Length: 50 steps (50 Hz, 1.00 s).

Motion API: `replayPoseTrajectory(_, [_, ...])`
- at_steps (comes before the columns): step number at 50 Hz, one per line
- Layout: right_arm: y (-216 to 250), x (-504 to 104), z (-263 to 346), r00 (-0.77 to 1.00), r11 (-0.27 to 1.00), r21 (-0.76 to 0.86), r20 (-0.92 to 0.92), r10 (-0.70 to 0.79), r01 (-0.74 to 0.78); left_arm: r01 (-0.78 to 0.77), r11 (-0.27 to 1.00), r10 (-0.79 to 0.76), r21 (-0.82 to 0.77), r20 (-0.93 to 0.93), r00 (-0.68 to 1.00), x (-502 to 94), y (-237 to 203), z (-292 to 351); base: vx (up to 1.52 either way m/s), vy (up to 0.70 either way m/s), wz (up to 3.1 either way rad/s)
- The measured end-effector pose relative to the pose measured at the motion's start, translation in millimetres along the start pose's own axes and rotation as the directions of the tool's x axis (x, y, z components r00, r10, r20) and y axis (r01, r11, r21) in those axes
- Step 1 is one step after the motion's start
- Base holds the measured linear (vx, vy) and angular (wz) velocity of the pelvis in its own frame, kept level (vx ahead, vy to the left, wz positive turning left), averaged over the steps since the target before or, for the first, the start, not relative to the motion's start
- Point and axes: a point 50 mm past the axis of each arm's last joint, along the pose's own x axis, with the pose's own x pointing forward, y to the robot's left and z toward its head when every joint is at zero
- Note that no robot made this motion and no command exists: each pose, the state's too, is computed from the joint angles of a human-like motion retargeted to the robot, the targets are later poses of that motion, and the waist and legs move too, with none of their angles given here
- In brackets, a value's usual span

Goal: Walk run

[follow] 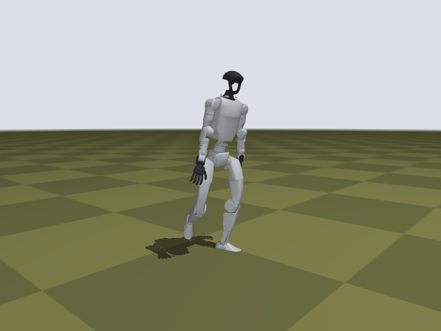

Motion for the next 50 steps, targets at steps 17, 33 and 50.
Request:
replayPoseTrajectory(17, [138.8,-100.8,-106.4,0.636,0.729,0.406,-0.362,0.682,-0.551,-0.598,0.787,0.459,-0.153,0.793,0.401,-158.5,157.0,205.2,1.13,-0.05,0.89])
replayPoseTrajectory(33, [-13.7,6.6,-13.7,0.98,0.977,0.166,-0.123,0.155,-0.134,0.259,0.934,-0.19,0.245,-0.274,0.943,-0.2,-43.5,-51.7,1.16,-0.13,-0.35])
replayPoseTrajectory(50, [-91.9,12.8,45.1,0.933,0.895,0.344,0.117,-0.34,0.283,0.352,0.935,-0.32,0.051,-0.314,0.894,-4.5,-80.7,-89.3,1.18,0.21,-0.59])
